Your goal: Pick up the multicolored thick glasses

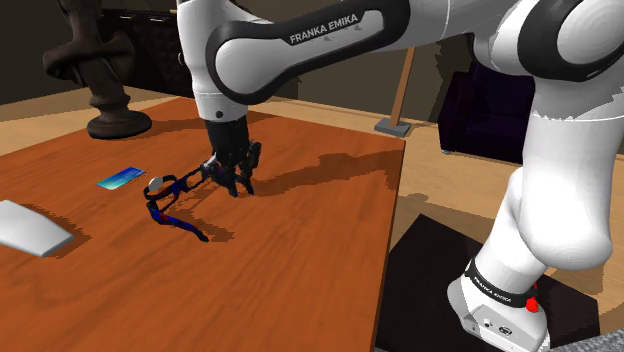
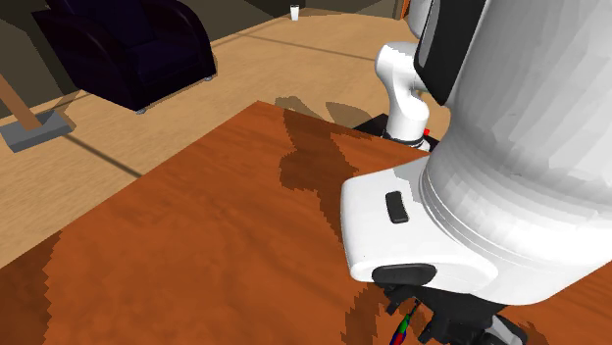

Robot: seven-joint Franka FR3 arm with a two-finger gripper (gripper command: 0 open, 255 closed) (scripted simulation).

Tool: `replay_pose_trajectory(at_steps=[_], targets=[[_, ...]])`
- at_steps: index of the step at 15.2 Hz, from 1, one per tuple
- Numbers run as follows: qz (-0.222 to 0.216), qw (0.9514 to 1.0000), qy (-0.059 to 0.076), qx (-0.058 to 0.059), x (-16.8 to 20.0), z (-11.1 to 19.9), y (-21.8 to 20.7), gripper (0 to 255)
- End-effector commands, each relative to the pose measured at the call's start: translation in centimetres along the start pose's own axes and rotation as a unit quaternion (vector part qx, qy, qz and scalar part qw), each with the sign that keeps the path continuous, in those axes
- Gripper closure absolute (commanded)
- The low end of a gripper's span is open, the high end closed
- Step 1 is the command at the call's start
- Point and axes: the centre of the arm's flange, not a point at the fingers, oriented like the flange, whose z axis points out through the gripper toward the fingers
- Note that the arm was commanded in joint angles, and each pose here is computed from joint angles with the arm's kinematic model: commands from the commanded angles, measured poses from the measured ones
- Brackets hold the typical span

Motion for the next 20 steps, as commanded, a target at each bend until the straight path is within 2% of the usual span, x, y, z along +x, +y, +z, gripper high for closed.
replay_pose_trajectory(at_steps=[1, 8, 20], targets=[[0.001, 1.0, -0.002, -0.002, 0.1, 0.3, 0.2, 255], [0.001, 1.0, -0.002, -0.002, 0.1, 0.3, 0.1, 255], [0.001, 1.0, -0.002, -0.002, -0.3, -6.1, 0.2, 255]])
